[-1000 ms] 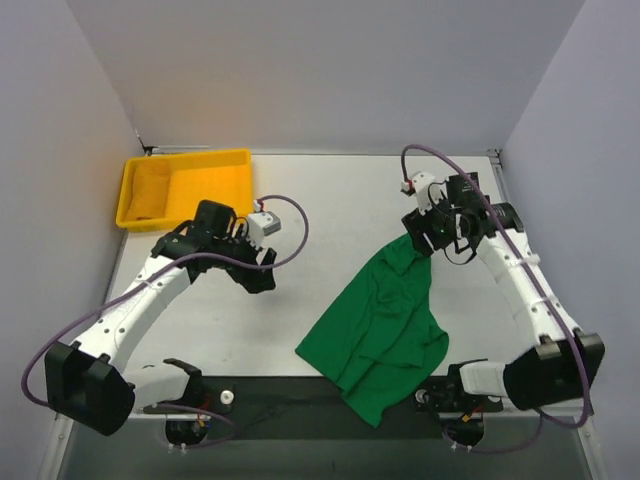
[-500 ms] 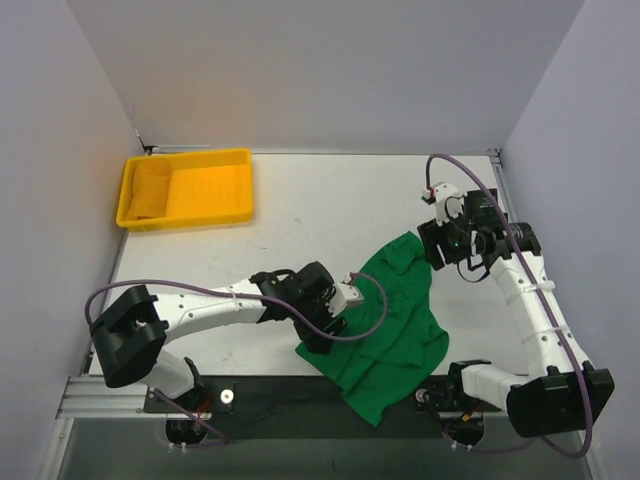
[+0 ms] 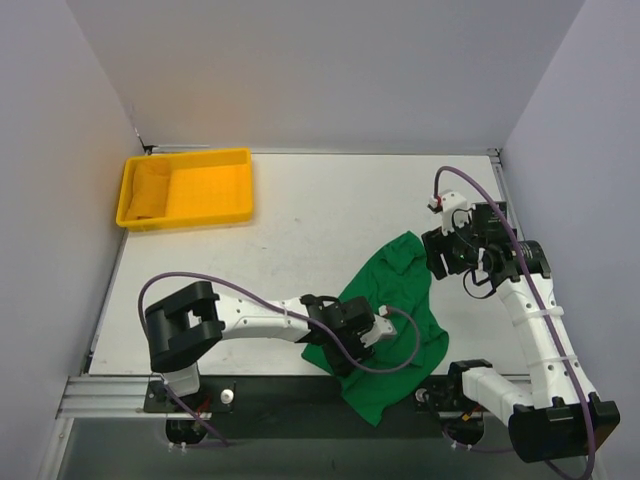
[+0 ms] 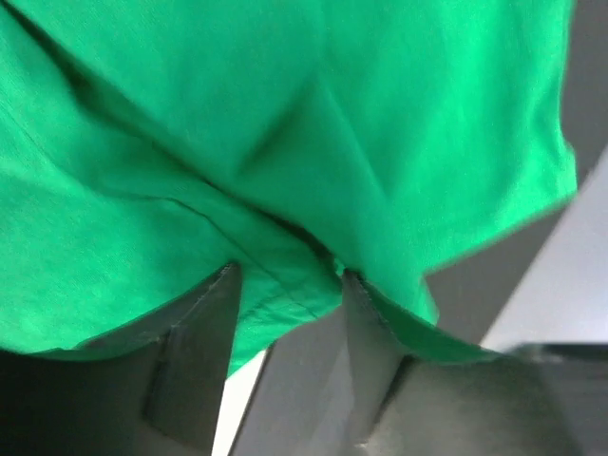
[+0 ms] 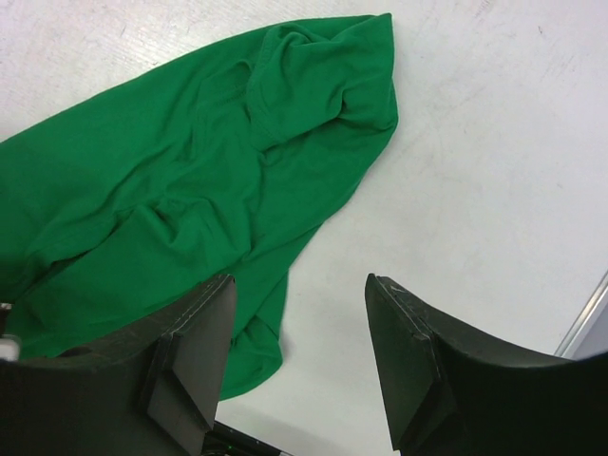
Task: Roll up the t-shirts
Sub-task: Flatten out the T-shirt at the center of the board.
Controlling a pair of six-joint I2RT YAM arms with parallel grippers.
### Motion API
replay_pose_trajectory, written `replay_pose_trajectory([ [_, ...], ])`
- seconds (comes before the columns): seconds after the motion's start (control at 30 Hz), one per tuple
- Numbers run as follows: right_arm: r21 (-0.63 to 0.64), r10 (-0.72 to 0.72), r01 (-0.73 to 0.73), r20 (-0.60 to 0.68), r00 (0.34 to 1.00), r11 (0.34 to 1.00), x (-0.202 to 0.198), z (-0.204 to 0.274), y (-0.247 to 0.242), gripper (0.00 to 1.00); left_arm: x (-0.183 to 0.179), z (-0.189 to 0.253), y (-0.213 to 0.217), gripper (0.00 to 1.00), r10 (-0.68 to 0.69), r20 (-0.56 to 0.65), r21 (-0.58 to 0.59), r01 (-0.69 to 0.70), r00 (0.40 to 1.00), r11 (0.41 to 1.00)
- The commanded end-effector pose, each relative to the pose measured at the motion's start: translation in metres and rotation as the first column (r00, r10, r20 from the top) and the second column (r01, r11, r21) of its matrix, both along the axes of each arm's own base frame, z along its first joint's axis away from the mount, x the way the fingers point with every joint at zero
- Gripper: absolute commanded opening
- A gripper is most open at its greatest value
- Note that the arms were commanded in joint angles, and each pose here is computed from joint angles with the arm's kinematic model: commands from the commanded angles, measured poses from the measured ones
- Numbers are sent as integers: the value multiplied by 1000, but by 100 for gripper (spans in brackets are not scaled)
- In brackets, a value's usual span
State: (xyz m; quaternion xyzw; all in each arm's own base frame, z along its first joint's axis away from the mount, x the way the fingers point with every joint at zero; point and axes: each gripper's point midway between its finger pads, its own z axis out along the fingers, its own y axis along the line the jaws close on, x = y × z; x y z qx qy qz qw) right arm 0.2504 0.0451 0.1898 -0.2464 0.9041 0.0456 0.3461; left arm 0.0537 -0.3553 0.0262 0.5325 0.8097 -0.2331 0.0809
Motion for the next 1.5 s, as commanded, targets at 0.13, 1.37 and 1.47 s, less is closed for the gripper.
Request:
replay_pose_trajectory([
  [0.13, 51, 2, -4, 31, 1000, 999, 5, 21, 7, 57, 57, -17, 40, 28, 43, 110, 164, -61, 993, 985],
  [1.37, -51, 13, -21, -159, 987, 998, 18, -22, -9, 57, 84, 50, 69, 71, -89, 77, -56, 94, 993, 994],
  [1.47, -38, 24, -30, -159, 987, 999, 14, -23, -6, 57, 83, 40, 61, 71, -80, 108, -30, 84, 991, 996],
])
